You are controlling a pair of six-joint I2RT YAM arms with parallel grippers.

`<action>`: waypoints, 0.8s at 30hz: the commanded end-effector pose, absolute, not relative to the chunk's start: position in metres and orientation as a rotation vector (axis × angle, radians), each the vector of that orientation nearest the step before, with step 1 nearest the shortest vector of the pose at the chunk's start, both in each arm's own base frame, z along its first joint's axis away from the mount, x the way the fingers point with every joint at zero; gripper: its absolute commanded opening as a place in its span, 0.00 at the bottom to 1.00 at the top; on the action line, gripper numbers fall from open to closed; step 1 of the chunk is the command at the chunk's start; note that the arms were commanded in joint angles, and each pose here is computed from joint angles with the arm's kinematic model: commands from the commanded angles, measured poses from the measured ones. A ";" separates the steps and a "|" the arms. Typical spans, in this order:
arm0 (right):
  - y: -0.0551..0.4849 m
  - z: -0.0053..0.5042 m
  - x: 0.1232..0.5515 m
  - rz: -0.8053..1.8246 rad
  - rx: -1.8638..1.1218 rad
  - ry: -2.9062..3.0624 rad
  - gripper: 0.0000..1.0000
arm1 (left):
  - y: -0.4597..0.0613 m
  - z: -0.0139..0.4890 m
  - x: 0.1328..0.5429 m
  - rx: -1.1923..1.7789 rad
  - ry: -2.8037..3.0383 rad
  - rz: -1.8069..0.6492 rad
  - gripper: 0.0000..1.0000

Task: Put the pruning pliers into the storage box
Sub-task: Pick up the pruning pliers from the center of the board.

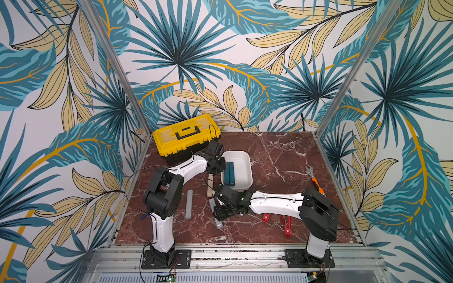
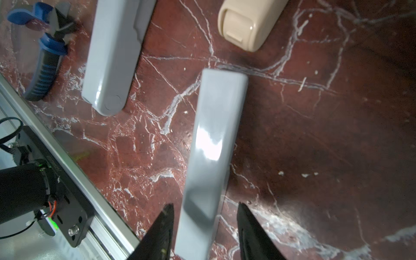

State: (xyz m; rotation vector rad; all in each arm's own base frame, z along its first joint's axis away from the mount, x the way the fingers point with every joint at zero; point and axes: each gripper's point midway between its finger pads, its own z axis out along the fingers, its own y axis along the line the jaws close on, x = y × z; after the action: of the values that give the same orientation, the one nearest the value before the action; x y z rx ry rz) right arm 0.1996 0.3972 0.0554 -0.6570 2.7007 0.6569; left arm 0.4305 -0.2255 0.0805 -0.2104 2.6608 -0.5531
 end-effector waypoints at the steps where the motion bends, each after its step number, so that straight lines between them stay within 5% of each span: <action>1: 0.405 0.050 0.200 0.625 -0.700 2.697 0.48 | -0.228 0.094 0.440 -0.189 2.617 -0.573 0.02; 24: 0.397 0.028 0.198 0.444 -0.735 2.760 0.48 | -0.223 0.088 0.434 -0.198 2.618 -0.574 0.02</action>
State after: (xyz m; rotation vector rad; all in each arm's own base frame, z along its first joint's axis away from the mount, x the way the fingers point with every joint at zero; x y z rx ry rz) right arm 0.2022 0.4029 0.0358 -0.7070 2.7373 0.5032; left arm 0.4303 -0.2242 0.0770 -0.2131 2.6582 -0.5549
